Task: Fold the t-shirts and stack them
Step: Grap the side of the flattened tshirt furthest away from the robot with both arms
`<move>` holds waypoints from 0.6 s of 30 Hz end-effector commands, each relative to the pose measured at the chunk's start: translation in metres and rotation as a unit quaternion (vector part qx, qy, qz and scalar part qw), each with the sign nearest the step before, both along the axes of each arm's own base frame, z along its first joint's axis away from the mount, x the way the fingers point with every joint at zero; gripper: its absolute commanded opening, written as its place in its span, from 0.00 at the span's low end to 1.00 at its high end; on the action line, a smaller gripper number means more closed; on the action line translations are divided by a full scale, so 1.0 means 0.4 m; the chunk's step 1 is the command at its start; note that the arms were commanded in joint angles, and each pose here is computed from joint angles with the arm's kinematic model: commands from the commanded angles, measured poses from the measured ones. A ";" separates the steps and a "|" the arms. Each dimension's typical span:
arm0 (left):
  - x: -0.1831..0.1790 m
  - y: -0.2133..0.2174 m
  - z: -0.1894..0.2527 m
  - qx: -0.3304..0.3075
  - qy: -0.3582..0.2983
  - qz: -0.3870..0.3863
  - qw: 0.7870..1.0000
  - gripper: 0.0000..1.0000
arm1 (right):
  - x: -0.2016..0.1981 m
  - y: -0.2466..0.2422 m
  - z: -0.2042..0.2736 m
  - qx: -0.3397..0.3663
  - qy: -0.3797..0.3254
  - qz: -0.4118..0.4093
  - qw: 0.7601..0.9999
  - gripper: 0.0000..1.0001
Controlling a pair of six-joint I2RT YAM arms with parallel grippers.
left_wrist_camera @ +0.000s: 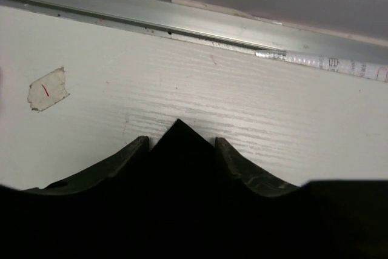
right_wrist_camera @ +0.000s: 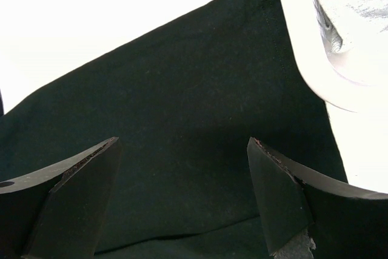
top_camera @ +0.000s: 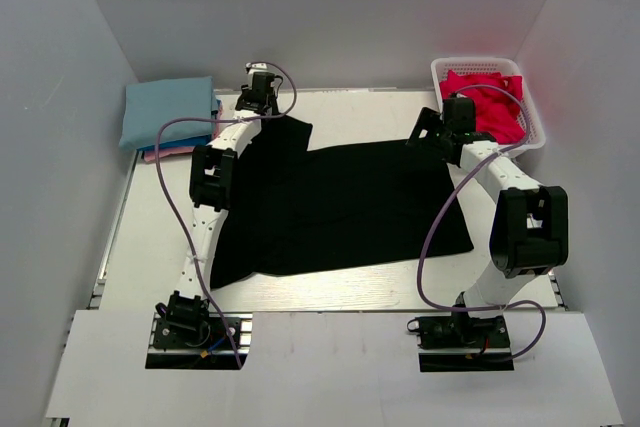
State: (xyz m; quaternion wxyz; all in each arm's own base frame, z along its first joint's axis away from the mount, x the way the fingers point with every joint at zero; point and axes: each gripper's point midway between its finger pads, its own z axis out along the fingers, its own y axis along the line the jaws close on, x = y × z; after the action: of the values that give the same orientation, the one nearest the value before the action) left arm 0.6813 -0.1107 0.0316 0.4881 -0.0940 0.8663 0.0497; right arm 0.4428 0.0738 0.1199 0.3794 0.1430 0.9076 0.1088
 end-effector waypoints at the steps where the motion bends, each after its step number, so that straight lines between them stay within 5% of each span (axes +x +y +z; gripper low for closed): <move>1: -0.027 -0.028 -0.030 -0.014 0.029 -0.032 0.999 0.56 | 0.031 0.013 0.037 0.007 -0.022 0.002 1.000 0.90; 5: -0.059 -0.028 -0.025 -0.008 0.037 -0.050 0.998 0.43 | 0.034 0.005 0.036 0.002 -0.022 -0.008 1.000 0.90; 10: -0.071 -0.015 -0.027 0.008 0.048 -0.047 0.998 0.00 | 0.060 0.014 0.037 -0.003 -0.024 -0.009 1.000 0.90; 18: -0.074 0.010 0.004 0.028 0.036 -0.032 0.998 0.00 | 0.147 0.064 0.017 -0.033 -0.014 -0.027 0.999 0.90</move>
State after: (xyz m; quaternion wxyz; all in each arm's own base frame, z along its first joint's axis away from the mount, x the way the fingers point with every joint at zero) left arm 0.6697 -0.1146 0.0283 0.4855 -0.0615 0.8712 0.0400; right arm 0.4842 0.0949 0.1113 0.3783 0.1404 0.9110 0.0850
